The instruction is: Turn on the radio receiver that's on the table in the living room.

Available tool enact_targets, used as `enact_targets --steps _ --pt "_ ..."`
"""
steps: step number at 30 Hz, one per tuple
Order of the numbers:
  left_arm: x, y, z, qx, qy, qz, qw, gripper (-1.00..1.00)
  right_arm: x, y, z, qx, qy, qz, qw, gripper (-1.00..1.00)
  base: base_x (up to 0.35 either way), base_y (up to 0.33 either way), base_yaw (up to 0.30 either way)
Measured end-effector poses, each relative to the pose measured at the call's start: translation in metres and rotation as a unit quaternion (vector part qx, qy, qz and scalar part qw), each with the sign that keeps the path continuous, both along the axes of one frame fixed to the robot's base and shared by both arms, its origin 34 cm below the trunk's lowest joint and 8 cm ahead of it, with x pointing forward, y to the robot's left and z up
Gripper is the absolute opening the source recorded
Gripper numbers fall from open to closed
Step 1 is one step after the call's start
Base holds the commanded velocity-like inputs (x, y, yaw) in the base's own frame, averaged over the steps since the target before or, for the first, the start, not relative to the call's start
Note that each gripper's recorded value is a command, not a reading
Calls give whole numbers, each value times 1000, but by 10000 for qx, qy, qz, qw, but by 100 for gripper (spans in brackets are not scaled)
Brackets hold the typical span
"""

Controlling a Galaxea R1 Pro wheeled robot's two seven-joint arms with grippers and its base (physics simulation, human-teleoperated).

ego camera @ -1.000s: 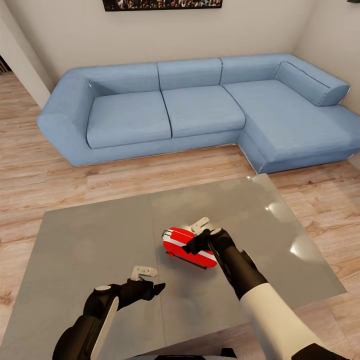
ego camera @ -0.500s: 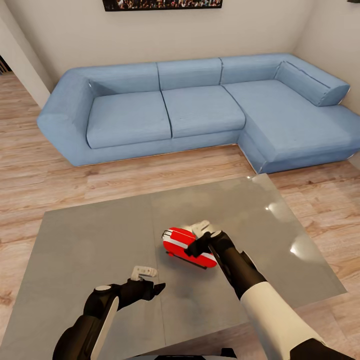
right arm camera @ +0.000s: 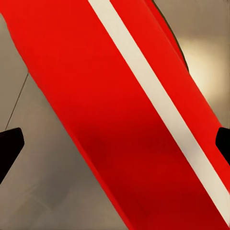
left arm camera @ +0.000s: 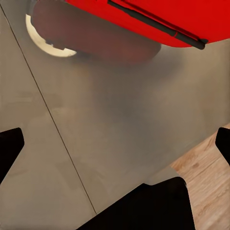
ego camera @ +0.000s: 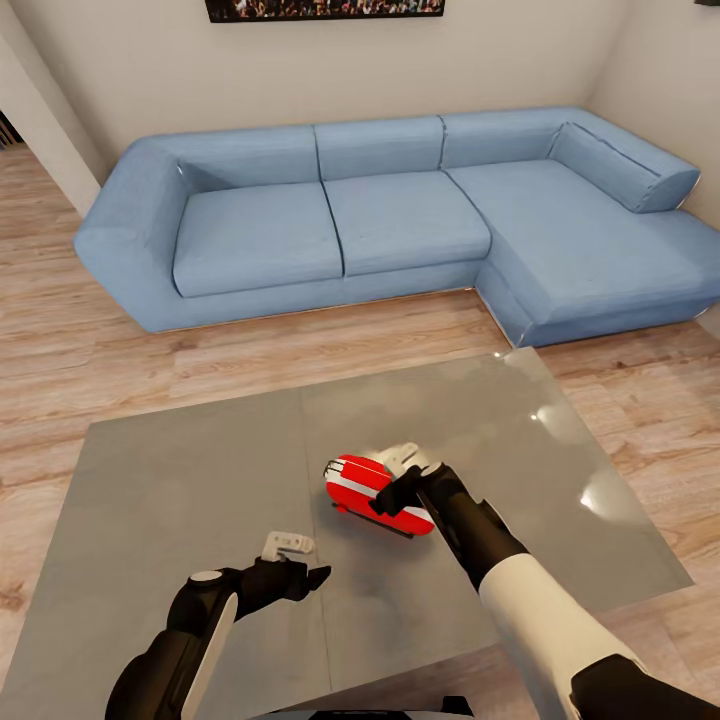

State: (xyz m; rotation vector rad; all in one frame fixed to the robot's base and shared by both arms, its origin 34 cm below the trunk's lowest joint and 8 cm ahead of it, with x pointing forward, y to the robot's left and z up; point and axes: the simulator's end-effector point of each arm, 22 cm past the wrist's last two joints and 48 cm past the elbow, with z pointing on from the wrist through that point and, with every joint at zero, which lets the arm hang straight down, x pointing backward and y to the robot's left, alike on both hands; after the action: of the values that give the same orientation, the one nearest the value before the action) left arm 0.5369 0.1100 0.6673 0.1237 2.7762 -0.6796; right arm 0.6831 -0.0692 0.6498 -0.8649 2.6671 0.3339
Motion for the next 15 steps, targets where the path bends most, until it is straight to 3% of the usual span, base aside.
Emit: enact_targets --steps 11,15 --pt "0 0 0 0 -1 0 10000 100 1 -5 -1 -45 -11 -9 10000 100 0 0 0" --pt "0 0 0 0 0 1 10000 100 1 -10 -3 -190 -59 77 9998 100 0 0 0"
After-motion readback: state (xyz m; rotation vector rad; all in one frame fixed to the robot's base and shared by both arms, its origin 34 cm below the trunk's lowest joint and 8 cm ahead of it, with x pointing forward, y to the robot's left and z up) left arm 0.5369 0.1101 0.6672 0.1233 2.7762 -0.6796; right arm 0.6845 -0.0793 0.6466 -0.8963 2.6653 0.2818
